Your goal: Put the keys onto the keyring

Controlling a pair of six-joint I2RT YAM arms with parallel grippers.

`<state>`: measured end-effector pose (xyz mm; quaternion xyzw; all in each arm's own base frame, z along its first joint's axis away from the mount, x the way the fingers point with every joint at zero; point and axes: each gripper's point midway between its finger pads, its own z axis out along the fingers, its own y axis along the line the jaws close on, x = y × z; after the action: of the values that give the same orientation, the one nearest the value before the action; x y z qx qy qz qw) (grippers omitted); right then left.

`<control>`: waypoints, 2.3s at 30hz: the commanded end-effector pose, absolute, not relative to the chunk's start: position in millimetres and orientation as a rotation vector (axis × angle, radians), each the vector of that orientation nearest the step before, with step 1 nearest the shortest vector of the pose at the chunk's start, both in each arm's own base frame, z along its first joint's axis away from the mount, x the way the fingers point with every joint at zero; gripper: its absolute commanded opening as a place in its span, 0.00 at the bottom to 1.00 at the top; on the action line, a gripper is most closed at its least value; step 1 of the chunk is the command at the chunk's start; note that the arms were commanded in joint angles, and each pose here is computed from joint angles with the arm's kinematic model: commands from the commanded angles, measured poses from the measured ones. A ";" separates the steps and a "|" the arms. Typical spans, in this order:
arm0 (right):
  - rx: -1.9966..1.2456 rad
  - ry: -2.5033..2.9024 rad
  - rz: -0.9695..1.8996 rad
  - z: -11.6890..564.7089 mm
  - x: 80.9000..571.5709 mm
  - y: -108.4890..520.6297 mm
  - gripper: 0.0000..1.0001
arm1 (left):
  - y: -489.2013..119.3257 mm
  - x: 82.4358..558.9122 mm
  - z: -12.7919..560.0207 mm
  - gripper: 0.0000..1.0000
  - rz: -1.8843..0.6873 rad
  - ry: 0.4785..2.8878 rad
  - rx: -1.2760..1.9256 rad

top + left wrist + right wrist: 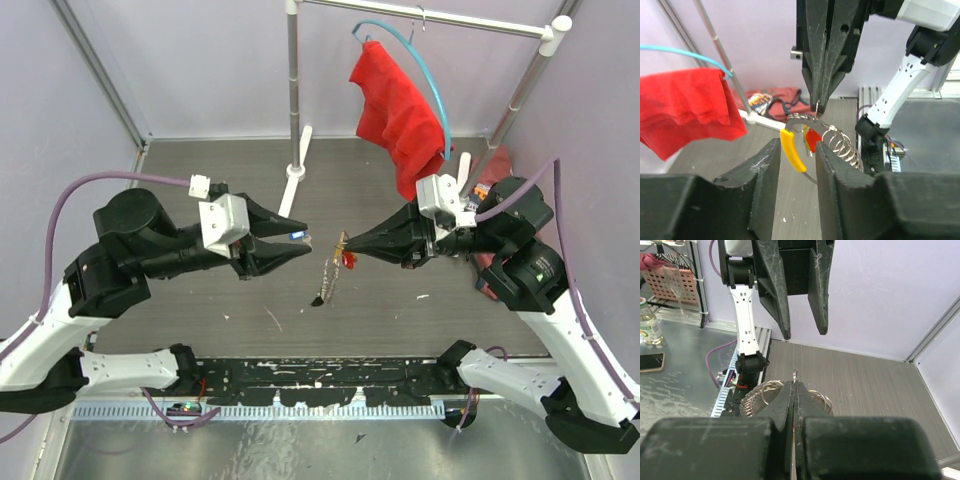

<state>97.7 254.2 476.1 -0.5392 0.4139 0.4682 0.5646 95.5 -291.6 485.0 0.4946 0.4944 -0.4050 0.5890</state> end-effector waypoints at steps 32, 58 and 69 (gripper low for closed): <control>-1.094 0.761 1.118 525.9 88.6 246.8 0.01 | -328.7 93.5 506.3 0.23 -1.081 1.013 1.086; -1.111 0.791 1.110 516.4 93.9 250.4 0.01 | -333.2 97.1 510.2 0.00 -1.074 1.017 1.084; -1.134 0.824 0.991 515.9 95.1 238.4 0.47 | -319.4 111.0 498.5 0.00 -0.952 1.099 1.086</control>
<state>102.1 252.4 494.6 -0.4994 0.3830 0.4715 0.6178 106.4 -332.8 483.5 0.4814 0.4820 -0.4350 0.5888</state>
